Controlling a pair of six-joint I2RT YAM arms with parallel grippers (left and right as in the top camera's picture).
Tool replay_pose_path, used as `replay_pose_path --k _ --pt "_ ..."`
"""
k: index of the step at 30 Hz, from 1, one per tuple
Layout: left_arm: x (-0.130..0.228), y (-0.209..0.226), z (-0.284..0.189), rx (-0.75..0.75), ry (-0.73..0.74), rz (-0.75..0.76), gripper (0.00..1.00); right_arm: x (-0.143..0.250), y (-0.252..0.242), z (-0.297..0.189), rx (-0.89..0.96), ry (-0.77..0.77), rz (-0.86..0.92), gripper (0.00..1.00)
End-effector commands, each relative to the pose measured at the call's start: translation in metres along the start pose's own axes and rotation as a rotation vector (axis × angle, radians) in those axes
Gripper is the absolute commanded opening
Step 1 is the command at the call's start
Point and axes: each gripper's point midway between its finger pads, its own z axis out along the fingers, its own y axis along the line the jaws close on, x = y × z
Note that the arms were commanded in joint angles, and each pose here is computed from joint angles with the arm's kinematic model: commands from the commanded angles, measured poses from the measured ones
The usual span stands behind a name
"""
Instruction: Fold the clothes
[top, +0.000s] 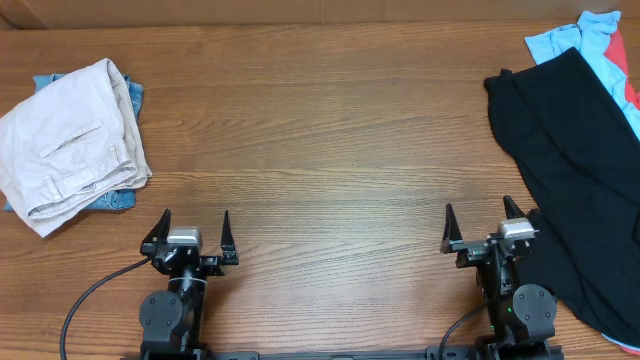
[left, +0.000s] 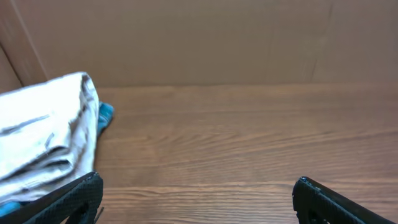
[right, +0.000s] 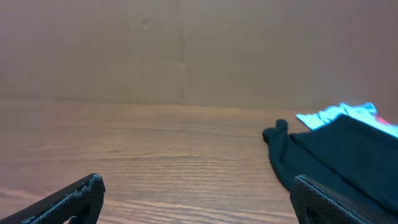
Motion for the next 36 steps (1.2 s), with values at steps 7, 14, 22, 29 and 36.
replay_pose_path --k 7,14,22,29,36 --pt "-0.04 -0.001 -0.014 0.003 0.008 -0.107 1.0 -0.06 -0.026 -0.006 0.151 -0.068 0.097 1.0" --pt "-0.077 -0.001 -0.014 -0.008 0.11 -0.084 1.0 -0.098 -0.033 0.019 0.204 0.071 0.079 1.0" --pt "-0.102 -0.002 0.013 -0.023 0.357 -0.076 1.0 -0.103 -0.038 0.093 0.254 0.384 0.022 1.0" --pt "-0.101 -0.003 0.037 -0.028 0.44 -0.073 1.0 -0.084 -0.076 0.135 0.357 0.501 0.042 1.0" --pt "-0.098 -0.003 0.04 -0.03 0.453 -0.076 1.0 -0.045 -0.239 0.081 0.782 0.549 0.31 1.0"
